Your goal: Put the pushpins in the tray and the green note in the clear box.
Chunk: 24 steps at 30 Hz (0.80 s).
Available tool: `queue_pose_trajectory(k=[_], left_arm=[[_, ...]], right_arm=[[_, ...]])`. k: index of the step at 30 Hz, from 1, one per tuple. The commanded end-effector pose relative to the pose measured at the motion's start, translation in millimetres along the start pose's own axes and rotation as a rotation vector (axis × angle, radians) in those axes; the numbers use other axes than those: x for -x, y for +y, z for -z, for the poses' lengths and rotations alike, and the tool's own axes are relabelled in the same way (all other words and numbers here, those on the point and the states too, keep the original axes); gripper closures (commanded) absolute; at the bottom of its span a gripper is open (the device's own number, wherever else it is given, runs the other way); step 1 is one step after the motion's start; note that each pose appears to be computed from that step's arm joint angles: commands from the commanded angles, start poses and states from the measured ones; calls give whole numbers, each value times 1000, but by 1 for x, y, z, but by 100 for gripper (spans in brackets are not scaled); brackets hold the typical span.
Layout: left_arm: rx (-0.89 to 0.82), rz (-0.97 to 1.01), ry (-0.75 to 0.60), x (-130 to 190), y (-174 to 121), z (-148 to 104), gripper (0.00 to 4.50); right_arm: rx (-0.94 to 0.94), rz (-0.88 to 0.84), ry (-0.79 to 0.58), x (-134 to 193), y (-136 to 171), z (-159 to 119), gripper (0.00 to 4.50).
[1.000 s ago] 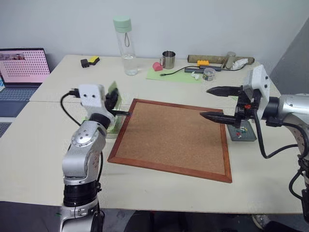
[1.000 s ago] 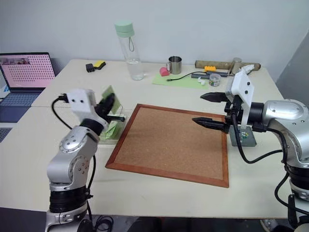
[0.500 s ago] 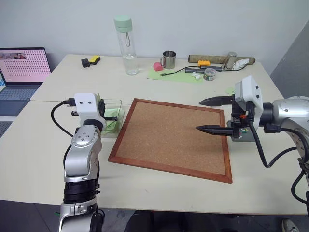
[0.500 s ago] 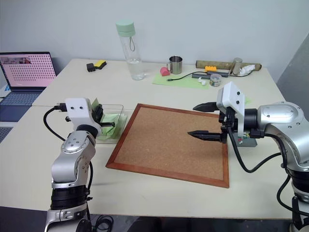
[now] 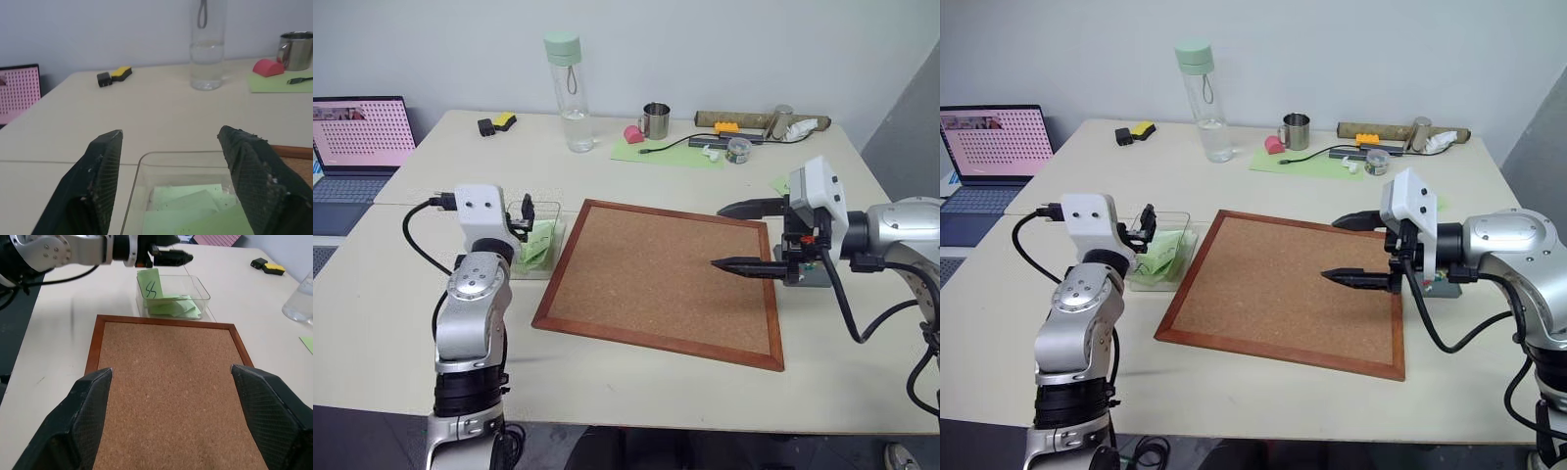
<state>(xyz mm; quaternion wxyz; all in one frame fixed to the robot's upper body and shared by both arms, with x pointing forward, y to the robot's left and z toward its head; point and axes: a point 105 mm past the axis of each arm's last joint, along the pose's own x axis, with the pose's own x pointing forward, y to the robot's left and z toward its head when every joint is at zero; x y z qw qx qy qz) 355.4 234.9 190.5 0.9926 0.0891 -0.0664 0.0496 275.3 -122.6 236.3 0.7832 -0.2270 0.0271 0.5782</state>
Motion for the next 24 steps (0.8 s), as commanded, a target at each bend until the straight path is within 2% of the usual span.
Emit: queue_pose_trajectory(k=[1,6,8,11,18,24], left_arm=[[-39,181,24,14,-3,-6,26],[-208,440,98,37,15,-16,26],[-327,543,151,51,25,-14,26],[-382,600,252,64,52,-4,26],[-338,631,358,79,95,9,26],[-287,627,355,80,106,11,26]], right_arm=[[67,69,8,15,-5,-5,46],[73,189,85,39,-15,16,46],[53,235,116,50,-17,27,46],[24,292,184,71,-17,49,46],[-51,389,275,123,-15,81,46],[-88,392,290,135,-8,89,46]])
